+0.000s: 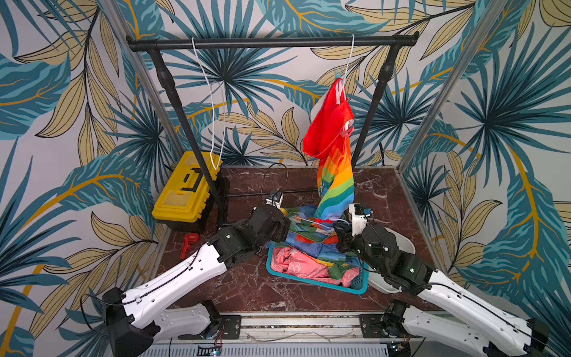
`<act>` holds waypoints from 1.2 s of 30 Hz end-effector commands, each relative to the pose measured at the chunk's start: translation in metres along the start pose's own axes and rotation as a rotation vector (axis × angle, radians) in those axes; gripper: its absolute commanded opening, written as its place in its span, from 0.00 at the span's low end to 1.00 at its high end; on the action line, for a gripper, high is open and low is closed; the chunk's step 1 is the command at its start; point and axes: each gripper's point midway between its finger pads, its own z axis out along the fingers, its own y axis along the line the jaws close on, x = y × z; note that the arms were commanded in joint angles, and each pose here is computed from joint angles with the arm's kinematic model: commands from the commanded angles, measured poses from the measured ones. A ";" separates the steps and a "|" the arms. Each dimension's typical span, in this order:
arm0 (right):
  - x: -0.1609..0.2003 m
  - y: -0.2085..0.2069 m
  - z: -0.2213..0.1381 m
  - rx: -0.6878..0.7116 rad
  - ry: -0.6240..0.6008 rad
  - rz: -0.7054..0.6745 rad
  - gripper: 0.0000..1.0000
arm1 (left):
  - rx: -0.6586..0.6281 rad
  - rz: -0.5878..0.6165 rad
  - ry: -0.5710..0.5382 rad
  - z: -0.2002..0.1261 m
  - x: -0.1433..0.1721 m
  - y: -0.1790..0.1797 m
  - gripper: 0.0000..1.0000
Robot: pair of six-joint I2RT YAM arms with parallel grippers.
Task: Remove the clothespins securing jackets to the hanger
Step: Remove the jacket from the hanger.
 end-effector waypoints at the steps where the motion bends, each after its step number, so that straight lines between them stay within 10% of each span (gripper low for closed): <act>1: 0.028 -0.022 0.003 0.093 0.113 -0.085 0.00 | 0.036 0.013 -0.073 -0.024 -0.022 0.001 0.84; 16: 0.027 -0.017 0.001 0.059 0.112 -0.076 0.00 | 0.154 0.108 -0.001 0.005 -0.020 -0.028 0.76; 36: 0.033 -0.017 -0.008 0.010 0.106 -0.074 0.00 | 0.071 0.079 0.036 0.033 -0.023 -0.022 0.16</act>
